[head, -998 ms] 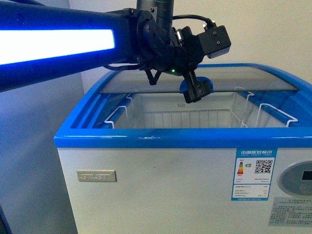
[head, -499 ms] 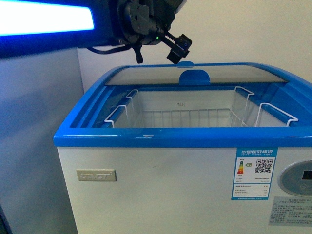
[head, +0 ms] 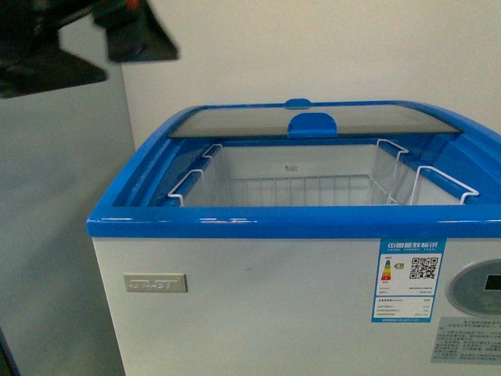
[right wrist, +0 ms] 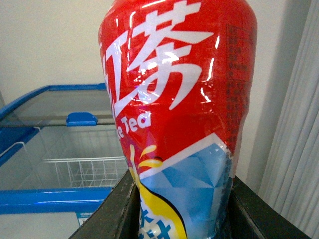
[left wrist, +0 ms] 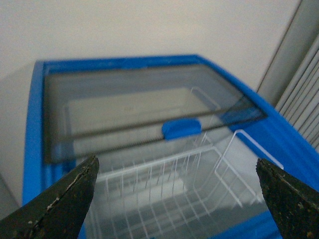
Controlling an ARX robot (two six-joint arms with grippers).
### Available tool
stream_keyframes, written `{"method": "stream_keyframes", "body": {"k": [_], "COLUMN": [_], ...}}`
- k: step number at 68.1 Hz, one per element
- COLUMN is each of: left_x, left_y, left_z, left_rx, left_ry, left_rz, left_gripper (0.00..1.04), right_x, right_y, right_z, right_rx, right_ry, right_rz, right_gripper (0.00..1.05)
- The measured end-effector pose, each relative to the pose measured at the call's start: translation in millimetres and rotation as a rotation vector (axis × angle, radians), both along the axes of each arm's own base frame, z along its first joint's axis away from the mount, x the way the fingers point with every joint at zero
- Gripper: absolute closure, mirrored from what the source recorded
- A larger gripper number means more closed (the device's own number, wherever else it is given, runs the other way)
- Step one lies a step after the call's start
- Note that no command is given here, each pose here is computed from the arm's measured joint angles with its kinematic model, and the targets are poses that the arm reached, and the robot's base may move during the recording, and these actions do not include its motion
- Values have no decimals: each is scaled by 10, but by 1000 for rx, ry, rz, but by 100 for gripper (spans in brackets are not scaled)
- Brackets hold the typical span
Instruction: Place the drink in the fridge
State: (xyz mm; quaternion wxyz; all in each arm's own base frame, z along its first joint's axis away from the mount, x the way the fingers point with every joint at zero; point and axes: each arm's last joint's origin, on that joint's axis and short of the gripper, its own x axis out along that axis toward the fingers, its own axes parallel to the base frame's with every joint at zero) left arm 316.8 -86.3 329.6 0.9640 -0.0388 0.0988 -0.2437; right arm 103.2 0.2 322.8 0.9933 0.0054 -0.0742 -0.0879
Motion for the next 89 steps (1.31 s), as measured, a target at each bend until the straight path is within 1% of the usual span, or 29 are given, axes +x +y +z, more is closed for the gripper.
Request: {"method": "stream_keyframes", "body": {"k": [2, 3, 6, 7, 11, 13, 15, 19, 21, 22, 26, 27, 30, 34, 36, 38, 40, 50, 54, 58, 62, 65, 66, 69, 70, 73, 77, 82, 89], "left_x": [-67, -136, -261, -356, -614, -817, -1006, -1249, -1317, -1374, -1459, -1489, -1521, -1570, -1585, -1608, -1622, -1704, -1732, -1757, -1784, -1799, -1808, -1822, -1831, -1843, -1867, -1889, -1917], "left_y": [44, 105, 194, 269, 472, 628, 763, 854, 862, 863, 860, 857, 855, 857, 859, 863, 862, 861, 861, 861, 861, 861, 861, 861, 861, 861, 861, 861, 861], "left_z": [-39, -72, -111, -139, -213, -305, -439, -699, -798, -890, -1051, -1114, -1181, -1256, -1264, -1270, -1274, -1335, -1367, -1390, -1413, -1426, -1434, -1444, -1451, -1462, -1480, -1499, -1518], "left_rx": [12, 23, 32, 36, 33, 35, 39, 47, 51, 54, 63, 65, 70, 74, 73, 70, 71, 70, 71, 71, 71, 71, 71, 71, 71, 71, 71, 71, 71], "left_ry": [-34, -74, -130, -162, -221, -246, -256, -247, -237, -225, -200, -189, -177, -170, -174, -182, -187, -199, -196, -196, -196, -195, -195, -196, -196, -196, -196, -194, -195], "left_rz": [77, 161, 260, 323, 421, 459, 478, 513, 515, 510, 496, 491, 484, 489, 491, 495, 494, 492, 492, 492, 492, 492, 492, 492, 492, 492, 492, 492, 492], "left_gripper": [14, 17, 23, 26, 35, 42, 49, 60, 64, 67, 74, 78, 83, 94, 97, 102, 102, 102, 102, 102, 102, 102, 102, 102, 102, 102, 102, 102, 102], "right_x": [0, 0, 0, 0, 0, 0, -1, 9, 19, 14, 10, 4, -1, 13, 40, 97, 145, 551, 725, 924, 1127, 1215, 1271, 1362, 1425, 1525, 1741, 1945, 2197], "right_y": [0, 0, 0, 0, 0, -2, -4, -1, -2, -5, -21, -31, -52, -114, -143, -190, -223, -360, -369, -354, -296, -254, -224, -177, -143, -91, 2, 81, 174], "right_z": [0, 0, 0, 0, 0, 0, 0, -7, -2, 28, 54, 59, 39, -38, -56, -72, -63, 155, 241, 261, 232, 216, 210, 199, 196, 202, 218, 229, 208], "right_rx": [0, 0, 0, 0, 0, 1, 2, -1, -9, -22, -51, -61, -81, -131, -140, -182, -201, -472, -594, -725, -898, -967, -1022, -1114, -1166, -1230, -1364, -1491, -1578], "right_ry": [0, 0, 0, 0, 0, 0, 1, 17, 66, 120, 243, 293, 365, 476, 498, 523, 526, 505, 475, 448, 433, 441, 449, 453, 451, 442, 412, 384, 386], "right_rz": [0, 0, 0, 0, 0, -5, -13, -1, 13, 31, 66, 82, 101, 125, 123, 117, 110, 107, 145, 212, 311, 358, 387, 424, 443, 468, 498, 519, 535], "right_gripper": [68, 68, 68, 68, 68, 68, 68, 68, 68, 68, 68, 68, 68, 68, 68, 68, 68, 68, 68, 68, 68, 68, 68, 68, 68, 68, 68, 68, 68]}}
